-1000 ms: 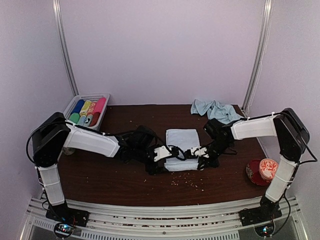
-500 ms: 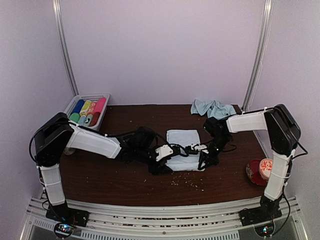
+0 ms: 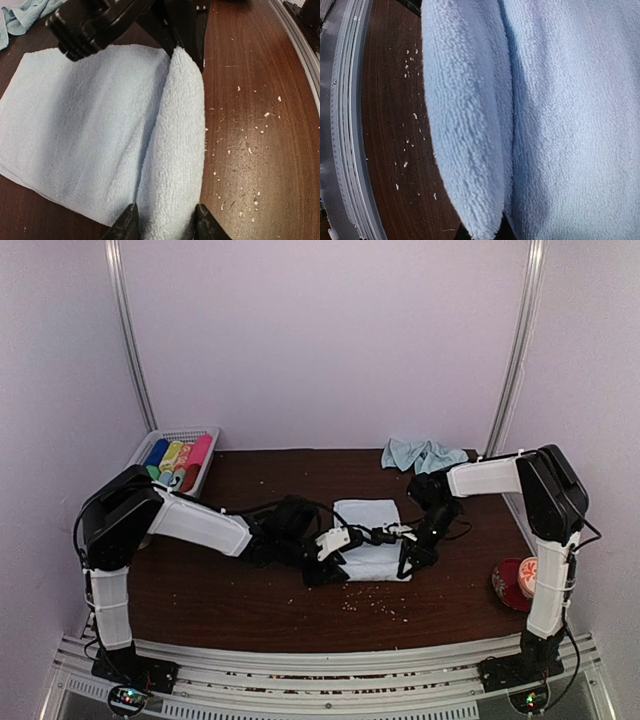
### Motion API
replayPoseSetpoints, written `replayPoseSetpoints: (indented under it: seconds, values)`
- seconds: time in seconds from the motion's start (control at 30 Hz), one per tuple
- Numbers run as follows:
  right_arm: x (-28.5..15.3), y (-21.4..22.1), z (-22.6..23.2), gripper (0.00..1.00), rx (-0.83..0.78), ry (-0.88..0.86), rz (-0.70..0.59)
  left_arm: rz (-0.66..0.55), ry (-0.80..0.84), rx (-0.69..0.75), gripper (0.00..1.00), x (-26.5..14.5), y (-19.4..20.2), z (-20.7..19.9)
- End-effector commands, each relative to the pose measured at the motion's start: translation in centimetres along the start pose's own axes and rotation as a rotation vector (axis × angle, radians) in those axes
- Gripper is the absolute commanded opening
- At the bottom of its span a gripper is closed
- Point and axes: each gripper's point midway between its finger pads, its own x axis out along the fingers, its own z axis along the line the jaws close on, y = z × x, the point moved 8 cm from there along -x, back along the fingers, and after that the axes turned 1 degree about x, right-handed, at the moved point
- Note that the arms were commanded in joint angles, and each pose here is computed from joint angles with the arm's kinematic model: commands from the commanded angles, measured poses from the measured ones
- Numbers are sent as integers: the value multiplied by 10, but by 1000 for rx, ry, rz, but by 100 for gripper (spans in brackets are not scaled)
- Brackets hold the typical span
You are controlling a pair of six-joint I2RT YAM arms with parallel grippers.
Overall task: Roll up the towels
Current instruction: Roll the towel at the center of the board.
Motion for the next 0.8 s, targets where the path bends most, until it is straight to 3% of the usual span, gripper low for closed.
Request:
replayPoseSetpoints:
  seconds: [0.0, 0.37, 0.77]
  values:
    - [1, 6, -2, 0, 67, -57, 39, -55, 16, -71, 36, 0, -5, 17]
    - [9, 11, -16, 0, 146, -62, 70, 10, -18, -201, 31, 12, 12, 34]
    - [10, 18, -30, 6, 250, -136, 89, 36, -30, -214, 32, 5, 21, 28]
